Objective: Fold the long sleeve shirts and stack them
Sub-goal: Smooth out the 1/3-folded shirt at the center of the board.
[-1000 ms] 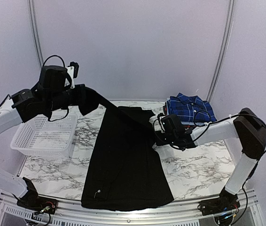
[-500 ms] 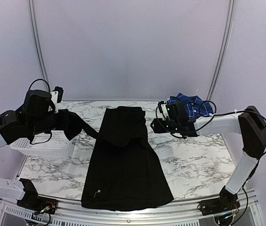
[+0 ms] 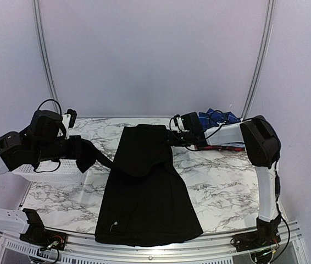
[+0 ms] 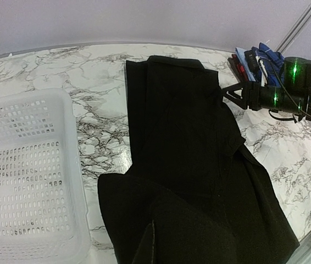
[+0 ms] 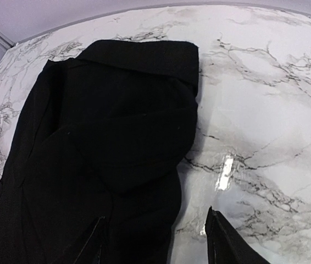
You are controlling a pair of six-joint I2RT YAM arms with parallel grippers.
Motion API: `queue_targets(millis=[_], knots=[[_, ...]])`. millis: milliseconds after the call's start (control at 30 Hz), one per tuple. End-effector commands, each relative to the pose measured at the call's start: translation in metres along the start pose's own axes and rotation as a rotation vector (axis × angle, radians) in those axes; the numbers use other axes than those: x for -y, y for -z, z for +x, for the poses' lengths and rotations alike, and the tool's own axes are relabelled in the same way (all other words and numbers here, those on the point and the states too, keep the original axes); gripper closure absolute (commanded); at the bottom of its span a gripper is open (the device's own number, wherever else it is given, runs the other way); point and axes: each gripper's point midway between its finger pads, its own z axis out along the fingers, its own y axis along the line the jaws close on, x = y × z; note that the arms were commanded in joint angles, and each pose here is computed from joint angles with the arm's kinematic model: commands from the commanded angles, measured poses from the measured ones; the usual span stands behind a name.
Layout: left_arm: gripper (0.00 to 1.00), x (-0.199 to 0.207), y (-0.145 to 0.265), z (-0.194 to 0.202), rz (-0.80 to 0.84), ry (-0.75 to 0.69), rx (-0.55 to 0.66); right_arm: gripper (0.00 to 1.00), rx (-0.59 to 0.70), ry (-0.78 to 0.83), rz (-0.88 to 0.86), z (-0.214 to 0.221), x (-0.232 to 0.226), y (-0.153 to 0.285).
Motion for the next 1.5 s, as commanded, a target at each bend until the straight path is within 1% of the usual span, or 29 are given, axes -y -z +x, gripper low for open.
queue_targets(millis=[0, 67, 167, 400, 500, 600, 700, 767, 867, 900, 1033, 1167, 1233, 1367, 1433, 1467], knots=[[1.0, 0.002, 0.005, -0.004, 0.015, -0.001, -0.005, 0.42, 0.033, -0.011, -0.045, -0.026, -0.006, -0.007], [1.0, 0.004, 0.005, -0.005, 0.019, -0.002, -0.005, 0.4, 0.044, -0.008, -0.051, -0.031, -0.006, -0.01], [1.0, 0.006, 0.004, -0.009, 0.021, -0.007, -0.002, 0.4, 0.044, -0.019, -0.064, -0.038, -0.002, -0.018], [1.0, 0.011, 0.004, -0.017, 0.025, -0.022, 0.007, 0.41, 0.023, -0.044, -0.095, -0.04, 0.002, -0.038], [1.0, 0.012, 0.004, -0.02, 0.027, -0.024, 0.009, 0.49, 0.02, -0.049, -0.09, -0.039, 0.004, -0.042], [1.0, 0.014, 0.003, -0.021, 0.032, -0.028, 0.005, 0.6, 0.041, -0.044, -0.064, -0.046, 0.008, -0.043], [1.0, 0.018, 0.003, -0.022, 0.044, -0.034, 0.002, 0.69, 0.036, -0.039, -0.035, -0.048, 0.015, -0.042], [1.0, 0.021, 0.004, -0.023, 0.06, -0.04, -0.001, 0.79, 0.047, -0.03, -0.02, -0.053, 0.018, -0.042], [1.0, 0.029, 0.005, -0.025, 0.095, -0.057, -0.007, 0.9, 0.058, -0.018, 0.0, -0.061, 0.024, -0.044], [1.0, 0.032, 0.006, -0.027, 0.112, -0.064, -0.008, 0.93, 0.06, -0.016, 0.004, -0.063, 0.026, -0.046], [1.0, 0.054, 0.012, -0.033, 0.213, -0.112, -0.012, 0.96, 0.076, -0.01, 0.019, -0.074, 0.037, -0.053], [1.0, 0.07, 0.014, -0.038, 0.282, -0.151, -0.011, 0.96, 0.083, -0.012, 0.035, -0.077, 0.048, -0.061], [1.0, 0.074, 0.012, -0.041, 0.296, -0.161, -0.003, 0.92, 0.083, -0.018, 0.053, -0.077, 0.058, -0.063], [1.0, 0.082, -0.002, -0.047, 0.298, -0.162, 0.007, 0.66, 0.065, -0.041, 0.059, -0.079, 0.068, -0.055], [1.0, 0.078, -0.012, -0.057, 0.244, -0.139, 0.032, 0.58, 0.065, -0.023, 0.058, -0.083, 0.06, -0.04], [1.0, 0.074, -0.016, -0.064, 0.202, -0.121, 0.05, 0.55, 0.044, -0.018, 0.065, -0.073, 0.06, -0.032]])
